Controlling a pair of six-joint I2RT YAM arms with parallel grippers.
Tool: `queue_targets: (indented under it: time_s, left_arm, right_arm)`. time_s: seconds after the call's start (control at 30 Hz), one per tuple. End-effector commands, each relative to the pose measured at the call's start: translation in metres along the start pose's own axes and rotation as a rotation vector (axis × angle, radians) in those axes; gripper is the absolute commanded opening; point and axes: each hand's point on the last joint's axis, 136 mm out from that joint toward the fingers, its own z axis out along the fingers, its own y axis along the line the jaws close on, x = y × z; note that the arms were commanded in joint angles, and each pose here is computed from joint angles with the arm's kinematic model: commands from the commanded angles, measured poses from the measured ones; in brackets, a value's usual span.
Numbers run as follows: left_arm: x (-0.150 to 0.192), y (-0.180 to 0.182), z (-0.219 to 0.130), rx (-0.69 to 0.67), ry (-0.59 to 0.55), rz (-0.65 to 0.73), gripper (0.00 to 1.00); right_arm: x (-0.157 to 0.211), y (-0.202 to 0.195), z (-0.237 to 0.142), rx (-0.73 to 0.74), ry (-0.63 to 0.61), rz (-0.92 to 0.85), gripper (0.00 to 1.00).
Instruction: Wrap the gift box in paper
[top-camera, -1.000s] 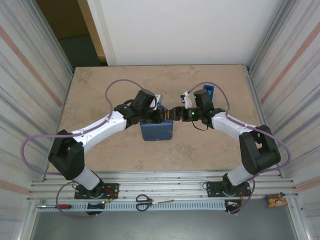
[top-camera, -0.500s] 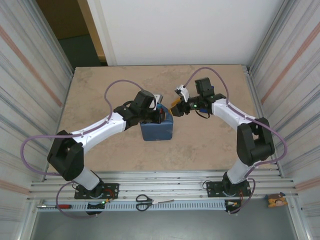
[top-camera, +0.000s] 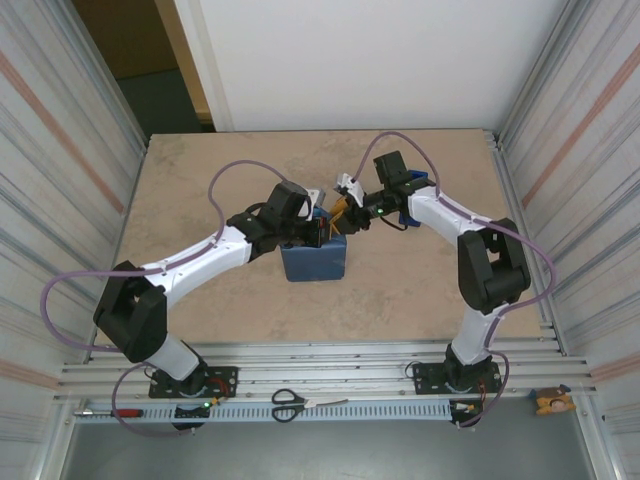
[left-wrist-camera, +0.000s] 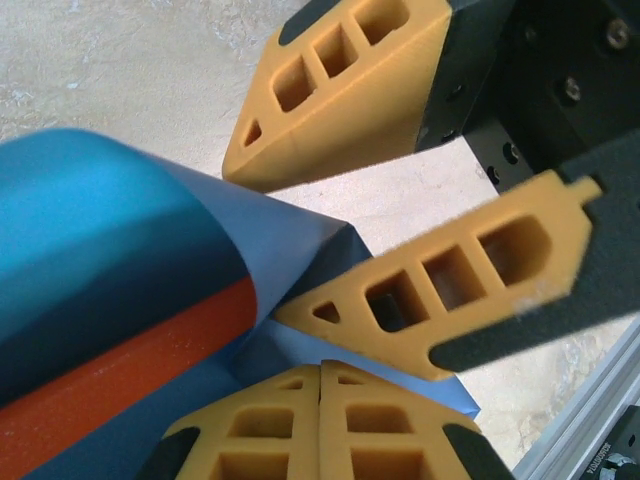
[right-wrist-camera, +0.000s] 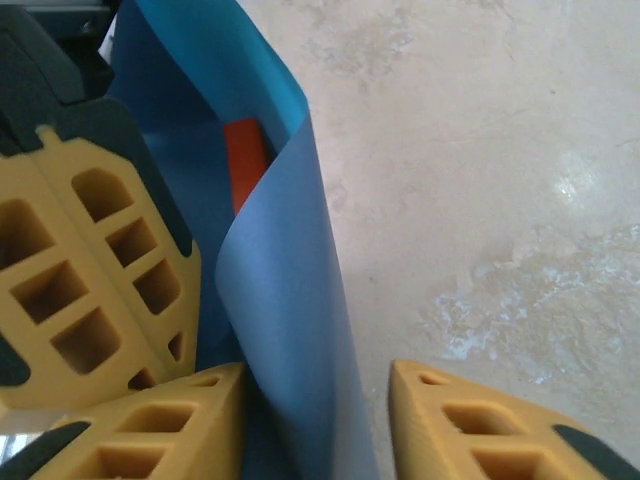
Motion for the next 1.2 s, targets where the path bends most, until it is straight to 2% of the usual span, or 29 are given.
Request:
queue_targets:
  time_s: [0.0,0.23,0.27,0.4,0.5,0.6,0.7,0.77,0.9,0.93,1.07,1.1,1.13,1.17]
  left_arm:
    - [0.041,0.021,0.008,-0.068,0.132,-0.013,0.00]
    - [0.042,0.020,0.011,-0.058,0.136,-0.013,0.00]
    - [0.042,0.020,0.011,-0.060,0.138,-0.014,0.00]
    - [0.043,0.021,0.010,-0.064,0.133,-0.018,0.00]
    - [0.044,0.022,0.010,-0.064,0.130,-0.018,0.00]
    - [0.043,0.021,0.010,-0.060,0.131,-0.017,0.00]
    - [0.042,0.021,0.010,-0.059,0.129,-0.016,0.00]
    - [0.042,0.021,0.009,-0.062,0.129,-0.012,0.00]
    - [0.042,0.021,0.010,-0.063,0.129,-0.012,0.00]
    - [0.042,0.021,0.010,-0.062,0.129,-0.012,0.00]
    - [0.042,0.021,0.009,-0.061,0.129,-0.011,0.00]
    - [0.041,0.021,0.009,-0.062,0.128,-0.012,0.00]
    - [0.041,0.020,0.009,-0.060,0.127,-0.011,0.00]
    - [0.042,0.021,0.009,-0.061,0.127,-0.012,0.00]
  right_arm:
    - [0.002,0.008,0.004,-0.063,0.015,0.003,0.33]
    - [0.000,0.010,0.002,-0.060,0.024,-0.003,0.02]
    - [-0.001,0.010,0.002,-0.060,0.023,-0.006,0.00]
    - [-0.005,0.009,0.002,-0.051,0.020,-0.013,0.02]
    - [-0.013,0.008,0.003,-0.047,0.000,-0.021,0.22]
    - [-0.021,0.007,0.006,-0.057,-0.026,-0.035,0.24]
    - [-0.025,0.005,0.009,-0.065,-0.031,-0.036,0.34]
    - [-0.026,0.006,0.011,-0.076,-0.029,-0.038,0.28]
    - [-0.029,0.004,0.012,-0.078,-0.037,-0.039,0.05]
    - [-0.030,0.005,0.011,-0.081,-0.041,-0.040,0.02]
    - [-0.039,0.007,0.008,-0.085,-0.068,-0.042,0.02]
    - [-0.041,0.006,0.007,-0.085,-0.075,-0.040,0.08]
    - [-0.043,0.006,0.007,-0.085,-0.082,-0.035,0.20]
    - [-0.045,0.004,0.008,-0.084,-0.091,-0.028,0.23]
